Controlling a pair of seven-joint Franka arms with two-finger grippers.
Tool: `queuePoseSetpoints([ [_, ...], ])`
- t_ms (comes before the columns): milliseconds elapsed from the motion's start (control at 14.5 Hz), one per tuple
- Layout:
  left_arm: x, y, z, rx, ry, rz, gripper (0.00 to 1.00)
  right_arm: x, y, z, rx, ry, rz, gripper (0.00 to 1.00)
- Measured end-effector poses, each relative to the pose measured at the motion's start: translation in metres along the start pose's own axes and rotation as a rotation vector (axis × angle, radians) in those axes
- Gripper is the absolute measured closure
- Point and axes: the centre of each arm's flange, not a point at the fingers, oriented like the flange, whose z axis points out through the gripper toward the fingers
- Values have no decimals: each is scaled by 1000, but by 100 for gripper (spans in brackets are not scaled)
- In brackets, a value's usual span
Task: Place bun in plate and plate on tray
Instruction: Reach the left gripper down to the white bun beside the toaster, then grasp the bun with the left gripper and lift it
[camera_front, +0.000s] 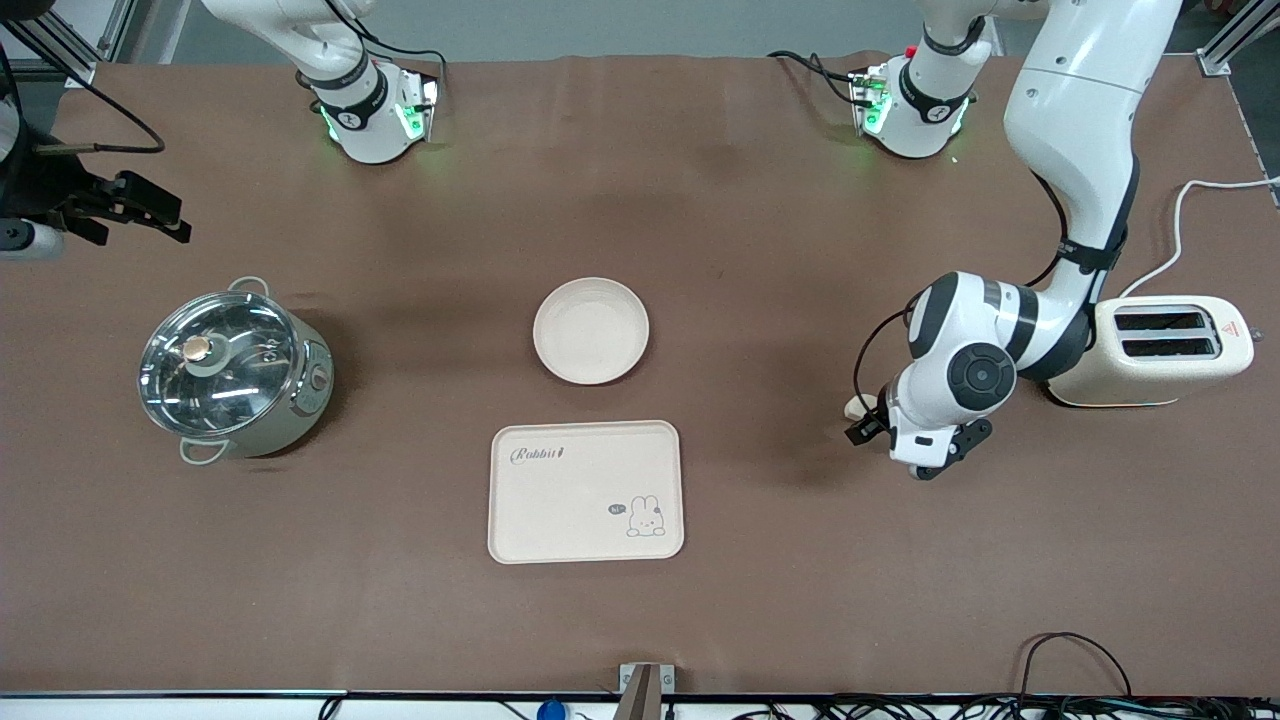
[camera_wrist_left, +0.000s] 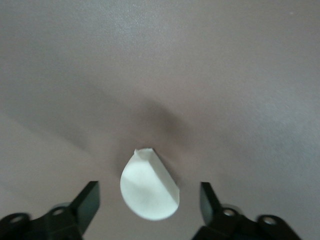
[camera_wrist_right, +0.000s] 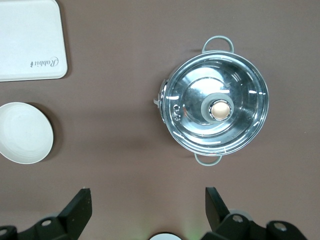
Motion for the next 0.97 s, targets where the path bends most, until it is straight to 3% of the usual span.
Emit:
queuePoseSetpoints([
  [207,0,-2,24,-14,2,-38,21,1,0,4,0,-9,3,0],
  [277,-1,-2,27,-13,-1,-44,28,1,0,5,0,-11,3,0],
  [484,-2,-1,29,-12,-3,-49,60,4,0,12,2,-17,3,0],
  [691,-4,1,27,-15,-2,-45,85,6,-15,19,3,-27,-25,0],
  [968,-31,30,12,-56,-5,-46,90,3,-58,21,-5,-30,-52,0],
])
